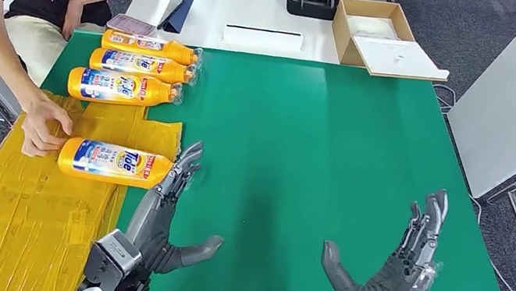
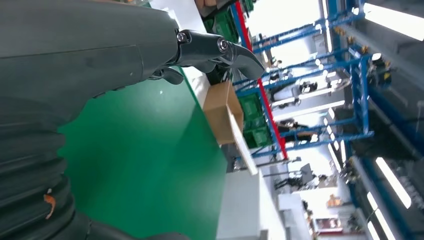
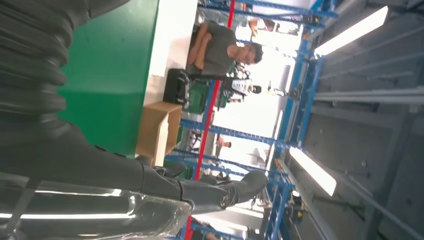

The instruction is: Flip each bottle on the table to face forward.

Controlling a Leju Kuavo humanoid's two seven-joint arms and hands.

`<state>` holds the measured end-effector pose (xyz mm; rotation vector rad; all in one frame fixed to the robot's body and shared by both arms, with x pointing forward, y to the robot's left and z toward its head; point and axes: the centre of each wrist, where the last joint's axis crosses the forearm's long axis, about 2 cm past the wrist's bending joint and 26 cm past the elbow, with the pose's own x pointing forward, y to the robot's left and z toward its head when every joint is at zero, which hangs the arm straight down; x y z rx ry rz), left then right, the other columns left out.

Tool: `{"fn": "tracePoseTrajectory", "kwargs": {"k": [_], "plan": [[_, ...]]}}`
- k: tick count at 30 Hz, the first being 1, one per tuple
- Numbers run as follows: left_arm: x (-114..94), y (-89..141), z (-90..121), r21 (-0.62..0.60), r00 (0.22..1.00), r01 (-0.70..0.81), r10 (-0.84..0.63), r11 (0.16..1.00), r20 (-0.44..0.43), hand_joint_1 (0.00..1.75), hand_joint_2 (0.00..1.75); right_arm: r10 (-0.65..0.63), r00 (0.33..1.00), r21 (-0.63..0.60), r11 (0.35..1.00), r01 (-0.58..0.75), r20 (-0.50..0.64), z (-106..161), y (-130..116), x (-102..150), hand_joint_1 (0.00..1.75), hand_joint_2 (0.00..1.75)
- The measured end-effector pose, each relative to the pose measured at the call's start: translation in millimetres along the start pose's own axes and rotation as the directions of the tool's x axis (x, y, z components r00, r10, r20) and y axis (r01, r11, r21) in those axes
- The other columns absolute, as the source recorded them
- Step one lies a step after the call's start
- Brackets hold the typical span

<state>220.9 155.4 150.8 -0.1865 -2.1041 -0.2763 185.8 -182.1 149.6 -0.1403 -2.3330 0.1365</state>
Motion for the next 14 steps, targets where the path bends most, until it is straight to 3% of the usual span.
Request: {"fn": "tracePoseTrajectory", "kwargs": {"k": [14], "plan": [[2.9, -2.1, -9.9, 0.049, 0.999, -0.024, 0.022, 0.999, 0.038, 0.0, 1.75, 0.014, 1.0, 0.048, 0.999, -0.013, -0.02, -10.0, 7.6, -10.9, 0.0, 1.75]]}}
